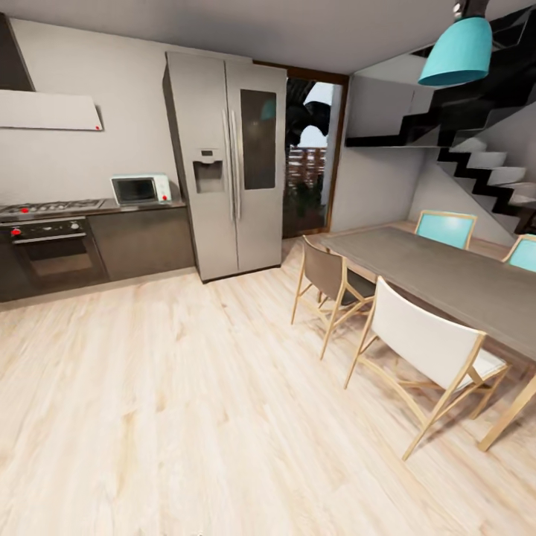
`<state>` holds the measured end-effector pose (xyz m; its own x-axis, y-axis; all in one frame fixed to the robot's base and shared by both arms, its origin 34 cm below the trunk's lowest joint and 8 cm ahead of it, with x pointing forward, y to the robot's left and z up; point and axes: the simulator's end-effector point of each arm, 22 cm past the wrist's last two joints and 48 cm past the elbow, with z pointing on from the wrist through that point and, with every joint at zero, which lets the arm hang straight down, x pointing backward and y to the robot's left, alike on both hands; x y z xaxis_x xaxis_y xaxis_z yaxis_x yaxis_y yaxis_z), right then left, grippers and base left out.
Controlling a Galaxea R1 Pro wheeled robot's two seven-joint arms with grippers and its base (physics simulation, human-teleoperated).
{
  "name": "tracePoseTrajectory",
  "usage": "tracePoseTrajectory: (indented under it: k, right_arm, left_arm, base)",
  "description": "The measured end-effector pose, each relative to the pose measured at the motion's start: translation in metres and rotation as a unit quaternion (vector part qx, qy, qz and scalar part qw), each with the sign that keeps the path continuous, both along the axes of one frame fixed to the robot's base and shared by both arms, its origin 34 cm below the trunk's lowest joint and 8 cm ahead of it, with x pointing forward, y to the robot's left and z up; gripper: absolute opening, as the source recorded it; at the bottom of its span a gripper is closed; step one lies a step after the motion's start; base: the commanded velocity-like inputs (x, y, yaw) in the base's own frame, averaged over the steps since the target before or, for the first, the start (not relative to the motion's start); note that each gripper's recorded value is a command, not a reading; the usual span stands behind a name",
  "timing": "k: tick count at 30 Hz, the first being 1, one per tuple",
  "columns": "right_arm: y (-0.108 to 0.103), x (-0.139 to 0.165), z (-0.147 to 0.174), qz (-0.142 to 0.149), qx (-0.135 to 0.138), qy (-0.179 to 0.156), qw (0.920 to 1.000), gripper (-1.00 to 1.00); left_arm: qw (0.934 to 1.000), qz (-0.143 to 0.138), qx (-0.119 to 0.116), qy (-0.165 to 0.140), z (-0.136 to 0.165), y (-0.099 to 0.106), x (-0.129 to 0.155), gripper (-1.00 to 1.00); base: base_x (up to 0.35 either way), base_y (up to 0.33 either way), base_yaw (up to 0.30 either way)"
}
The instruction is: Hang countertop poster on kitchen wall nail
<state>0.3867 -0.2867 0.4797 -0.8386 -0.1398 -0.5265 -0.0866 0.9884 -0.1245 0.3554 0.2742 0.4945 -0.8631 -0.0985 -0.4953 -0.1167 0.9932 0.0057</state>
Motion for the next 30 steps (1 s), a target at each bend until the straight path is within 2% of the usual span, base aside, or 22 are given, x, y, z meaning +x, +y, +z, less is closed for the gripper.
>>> tracePoseTrajectory:
  k: [14,30]
  right_arm:
    - [0.0002,-0.0032,-0.0023,0.000,0.000,0.005,1.0000,1.00]
    - [0.0003,-0.0068,-0.0048,0.003,-0.001,0.010,0.9999,1.00]
  left_arm:
    - [1.0000,0.000,0.000,0.005,-0.0019,0.0000,-0.0030,1.00]
    - [0.9999,0.000,0.000,0.010,-0.0042,0.0000,-0.0065,1.00]
  base:
    - [0.000,0.021,0.249]
    - [0.000,0.228,0.249]
